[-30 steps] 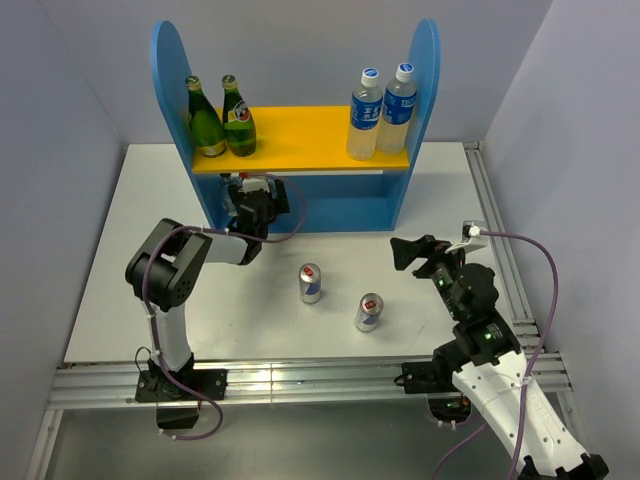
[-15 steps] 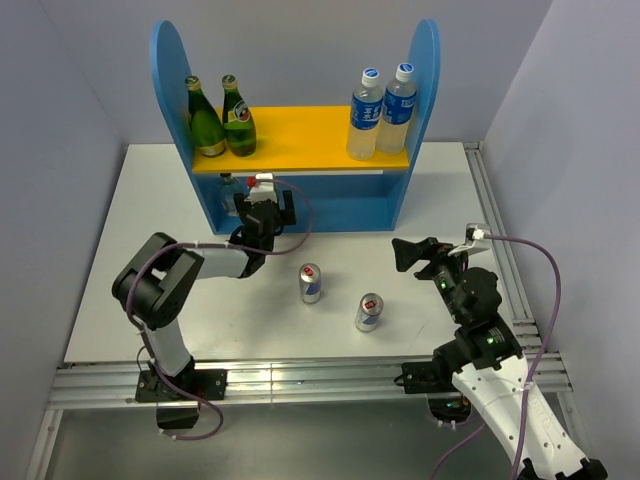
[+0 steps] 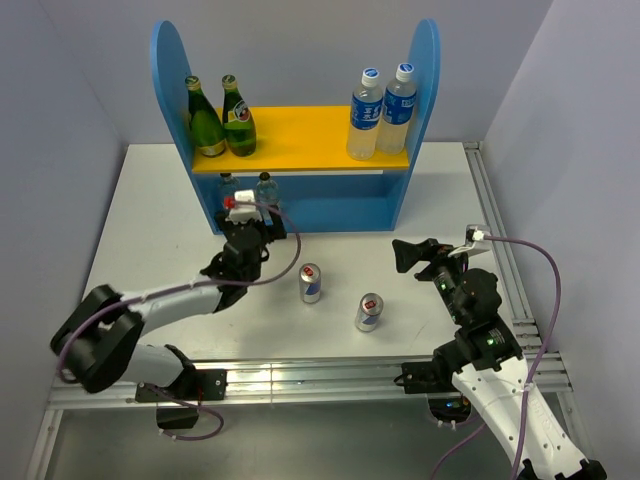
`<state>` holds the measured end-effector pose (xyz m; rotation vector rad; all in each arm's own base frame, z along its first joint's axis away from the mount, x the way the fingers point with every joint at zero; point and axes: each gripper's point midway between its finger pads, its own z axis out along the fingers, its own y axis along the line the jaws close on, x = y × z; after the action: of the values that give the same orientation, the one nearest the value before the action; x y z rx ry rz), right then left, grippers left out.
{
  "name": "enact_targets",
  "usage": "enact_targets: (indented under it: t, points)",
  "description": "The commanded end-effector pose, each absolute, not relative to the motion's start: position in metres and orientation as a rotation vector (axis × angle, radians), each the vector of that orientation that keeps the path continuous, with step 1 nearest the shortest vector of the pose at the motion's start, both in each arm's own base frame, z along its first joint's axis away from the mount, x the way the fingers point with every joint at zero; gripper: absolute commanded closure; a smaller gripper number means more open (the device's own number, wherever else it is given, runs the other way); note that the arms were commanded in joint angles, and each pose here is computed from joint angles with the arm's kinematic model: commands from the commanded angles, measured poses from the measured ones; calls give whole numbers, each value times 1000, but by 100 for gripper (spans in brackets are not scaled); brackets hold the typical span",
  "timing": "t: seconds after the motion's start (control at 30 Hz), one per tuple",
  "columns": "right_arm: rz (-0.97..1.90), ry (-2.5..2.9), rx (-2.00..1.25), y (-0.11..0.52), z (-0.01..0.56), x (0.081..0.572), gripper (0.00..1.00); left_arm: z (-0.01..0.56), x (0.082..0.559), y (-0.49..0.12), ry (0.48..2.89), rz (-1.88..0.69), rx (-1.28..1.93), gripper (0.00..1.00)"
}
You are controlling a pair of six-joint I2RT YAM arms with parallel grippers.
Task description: Place and organize the beverage onto the shelf
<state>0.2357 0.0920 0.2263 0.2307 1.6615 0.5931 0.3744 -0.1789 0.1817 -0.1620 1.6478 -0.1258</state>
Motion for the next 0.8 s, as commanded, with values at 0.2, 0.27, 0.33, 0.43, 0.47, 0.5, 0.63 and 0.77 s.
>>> enact_targets:
  t: [0.2, 0.27, 0.33, 0.43, 0.47, 0.5, 0.63, 0.77]
  points:
    - [590, 1638, 240, 90, 231, 236, 1, 174, 249, -210, 1735, -366, -54, 2]
    - [593, 1637, 238, 90, 231, 235, 1, 168, 218, -217, 1763, -466, -37, 2]
    - [592, 1640, 238, 91, 230, 236, 1, 162, 198, -221, 1780, -533, -8, 2]
    - [591, 1640, 239, 91, 231, 236, 1, 157, 166, -226, 1790, -593, 45, 2]
    - [592, 1640, 238, 91, 231, 237, 1, 155, 151, -233, 1792, -626, 81, 2]
    - [594, 1639, 239, 91, 231, 237, 1, 152, 148, -232, 1793, -614, 85, 2]
    - [589, 1645, 239, 91, 230, 238, 1, 143, 139, -250, 1812, -631, 106, 2]
    - [587, 1644, 239, 90, 230, 237, 1, 112, 147, -260, 1810, -505, 99, 6]
